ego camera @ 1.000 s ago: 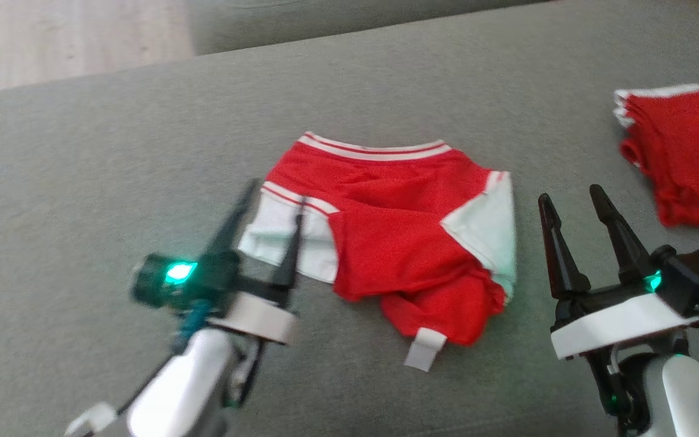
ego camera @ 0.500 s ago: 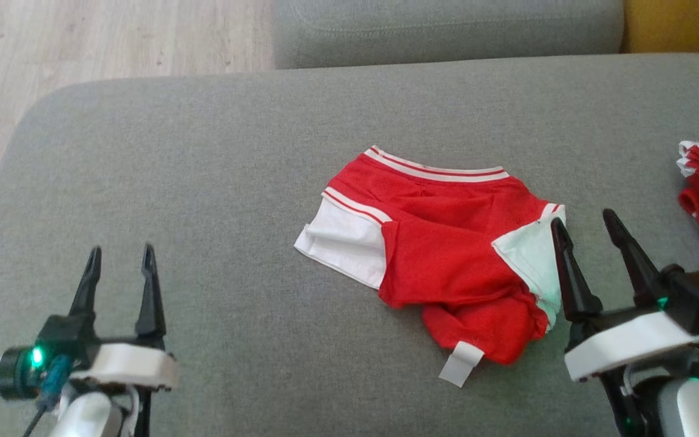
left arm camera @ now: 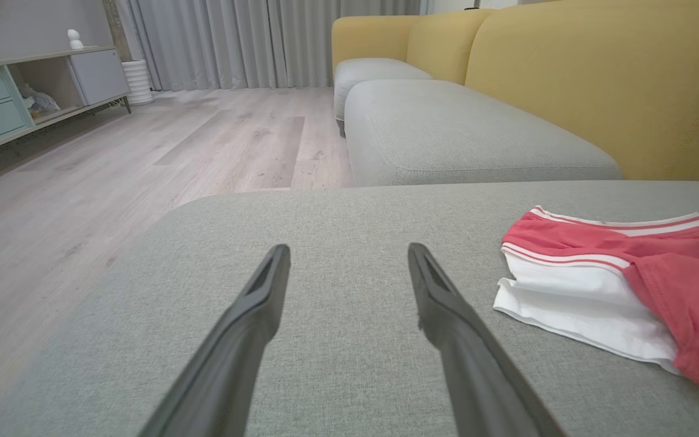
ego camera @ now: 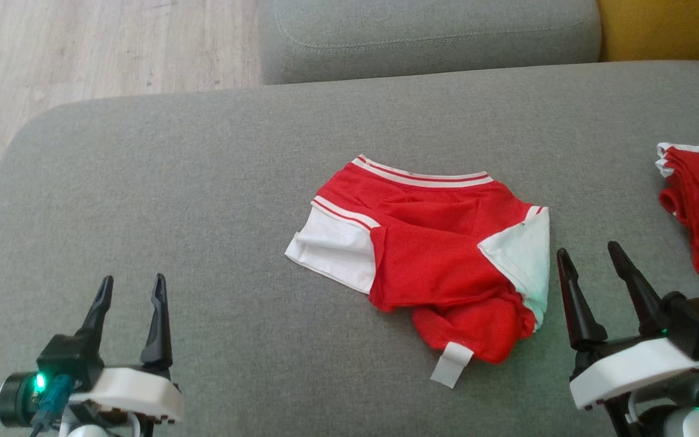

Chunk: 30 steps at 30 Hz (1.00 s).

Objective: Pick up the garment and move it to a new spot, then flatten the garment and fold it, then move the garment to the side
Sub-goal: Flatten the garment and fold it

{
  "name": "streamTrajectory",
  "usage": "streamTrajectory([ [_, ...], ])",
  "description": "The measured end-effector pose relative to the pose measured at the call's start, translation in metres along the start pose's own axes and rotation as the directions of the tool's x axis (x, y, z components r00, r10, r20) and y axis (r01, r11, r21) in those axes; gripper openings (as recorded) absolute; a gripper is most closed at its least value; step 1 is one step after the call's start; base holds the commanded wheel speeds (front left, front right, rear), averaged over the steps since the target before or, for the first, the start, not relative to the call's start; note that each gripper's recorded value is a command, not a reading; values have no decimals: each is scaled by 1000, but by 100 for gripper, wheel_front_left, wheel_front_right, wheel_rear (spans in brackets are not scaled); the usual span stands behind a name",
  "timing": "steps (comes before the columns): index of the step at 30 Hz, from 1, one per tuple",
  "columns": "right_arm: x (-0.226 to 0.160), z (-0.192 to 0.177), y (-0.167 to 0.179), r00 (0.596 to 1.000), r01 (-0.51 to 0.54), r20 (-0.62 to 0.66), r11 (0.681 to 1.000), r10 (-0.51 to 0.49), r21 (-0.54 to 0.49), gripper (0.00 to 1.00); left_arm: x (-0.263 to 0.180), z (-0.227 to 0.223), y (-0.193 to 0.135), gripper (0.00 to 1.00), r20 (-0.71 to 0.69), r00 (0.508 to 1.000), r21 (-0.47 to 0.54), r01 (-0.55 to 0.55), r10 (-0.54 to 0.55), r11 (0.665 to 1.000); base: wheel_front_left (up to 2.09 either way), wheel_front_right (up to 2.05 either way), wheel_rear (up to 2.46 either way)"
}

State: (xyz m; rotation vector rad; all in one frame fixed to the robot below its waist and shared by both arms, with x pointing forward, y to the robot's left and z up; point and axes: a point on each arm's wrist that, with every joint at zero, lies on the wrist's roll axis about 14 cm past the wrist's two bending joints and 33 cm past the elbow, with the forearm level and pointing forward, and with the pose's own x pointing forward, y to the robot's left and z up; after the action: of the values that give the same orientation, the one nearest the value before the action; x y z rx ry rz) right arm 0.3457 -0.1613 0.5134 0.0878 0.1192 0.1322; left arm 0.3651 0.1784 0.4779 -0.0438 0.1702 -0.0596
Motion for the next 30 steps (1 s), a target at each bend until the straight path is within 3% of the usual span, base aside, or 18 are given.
streamTrajectory([
  [19,4,-13,5,998,-11,-56,1000,12,12,100,2,1,1,100,-3,1000,7,-17,17,1000,0,0,0],
  [24,5,-46,38,972,-134,-191,990,137,31,100,4,-4,2,100,-22,1000,6,-19,19,1000,0,0,0],
  [30,12,-81,92,885,-344,-323,938,336,32,100,17,-4,1,100,-22,1000,3,-16,17,1000,0,0,0],
])
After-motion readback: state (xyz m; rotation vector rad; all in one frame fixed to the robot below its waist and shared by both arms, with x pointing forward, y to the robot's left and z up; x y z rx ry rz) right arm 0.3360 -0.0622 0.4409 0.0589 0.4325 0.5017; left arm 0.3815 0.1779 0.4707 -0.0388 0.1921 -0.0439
